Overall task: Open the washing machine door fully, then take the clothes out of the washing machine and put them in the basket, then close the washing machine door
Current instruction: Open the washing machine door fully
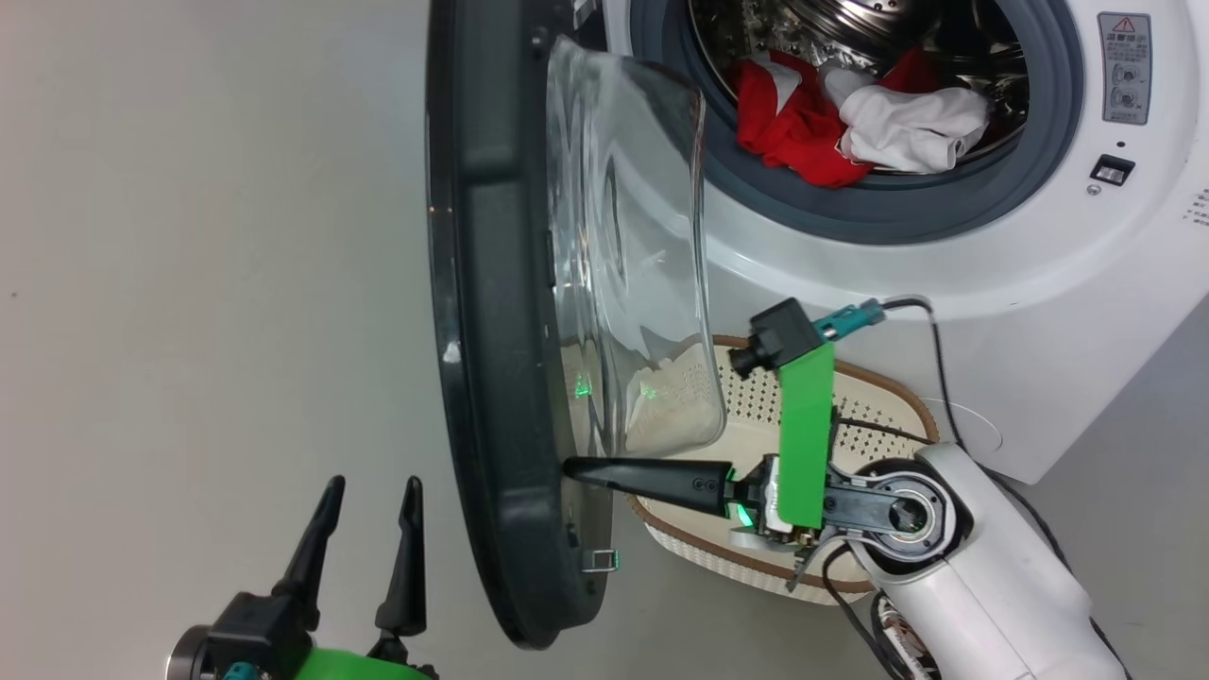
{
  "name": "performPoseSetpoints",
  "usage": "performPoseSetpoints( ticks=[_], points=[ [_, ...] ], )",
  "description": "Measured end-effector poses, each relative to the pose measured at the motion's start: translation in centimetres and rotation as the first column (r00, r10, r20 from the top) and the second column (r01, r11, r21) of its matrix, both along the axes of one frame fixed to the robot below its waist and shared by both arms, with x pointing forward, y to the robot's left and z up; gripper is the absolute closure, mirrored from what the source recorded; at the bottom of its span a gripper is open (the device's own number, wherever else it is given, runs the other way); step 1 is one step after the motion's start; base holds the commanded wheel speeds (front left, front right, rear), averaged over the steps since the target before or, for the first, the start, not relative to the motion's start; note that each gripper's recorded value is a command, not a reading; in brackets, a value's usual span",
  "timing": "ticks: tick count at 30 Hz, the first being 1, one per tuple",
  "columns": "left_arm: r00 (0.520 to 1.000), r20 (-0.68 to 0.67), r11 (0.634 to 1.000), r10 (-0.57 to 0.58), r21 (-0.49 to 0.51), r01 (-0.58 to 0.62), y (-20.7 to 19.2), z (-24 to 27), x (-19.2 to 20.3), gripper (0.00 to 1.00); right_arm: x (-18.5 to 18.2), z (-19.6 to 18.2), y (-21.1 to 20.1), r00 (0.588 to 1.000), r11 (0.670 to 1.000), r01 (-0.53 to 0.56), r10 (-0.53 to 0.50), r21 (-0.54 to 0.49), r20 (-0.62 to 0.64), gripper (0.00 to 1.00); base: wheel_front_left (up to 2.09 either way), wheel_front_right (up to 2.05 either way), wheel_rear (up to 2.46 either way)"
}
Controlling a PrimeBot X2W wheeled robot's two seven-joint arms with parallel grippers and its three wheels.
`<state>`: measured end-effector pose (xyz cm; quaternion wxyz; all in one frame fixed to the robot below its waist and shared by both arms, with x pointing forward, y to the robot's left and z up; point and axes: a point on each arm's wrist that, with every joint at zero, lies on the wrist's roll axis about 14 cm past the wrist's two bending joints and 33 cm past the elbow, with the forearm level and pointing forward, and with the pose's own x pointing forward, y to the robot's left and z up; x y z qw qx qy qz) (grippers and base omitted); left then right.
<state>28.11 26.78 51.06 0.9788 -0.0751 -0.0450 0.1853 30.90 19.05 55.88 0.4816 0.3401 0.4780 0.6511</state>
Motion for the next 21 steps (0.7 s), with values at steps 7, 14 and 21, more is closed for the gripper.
performPoseSetpoints(
  ticks=[7, 14, 21],
  points=[
    [1.0, -0.008, 1.0, -0.022, -0.009, 0.022, -0.2, -0.5, 0.2, 0.0, 1.3, -2.5, -1.9, 0.995, 0.992, 0.099, -0.096, -0.073, 0.032, 0.0, 0.0, 0.0, 0.0],
    [0.999, 0.004, 0.999, -0.044, -0.01, 0.044, -0.6, -0.3, 0.7, 0.0, 3.8, -5.1, -5.2, 0.967, 0.956, 0.253, -0.244, -0.148, 0.075, 0.0, 0.0, 0.0, 0.0],
    [0.999, 0.015, 0.999, -0.052, -0.009, 0.053, -0.6, 0.0, 0.8, 0.0, 5.3, -7.1, -7.7, 0.922, 0.904, 0.382, -0.357, -0.194, 0.152, 0.0, 0.0, 0.0, 0.0]
  ],
)
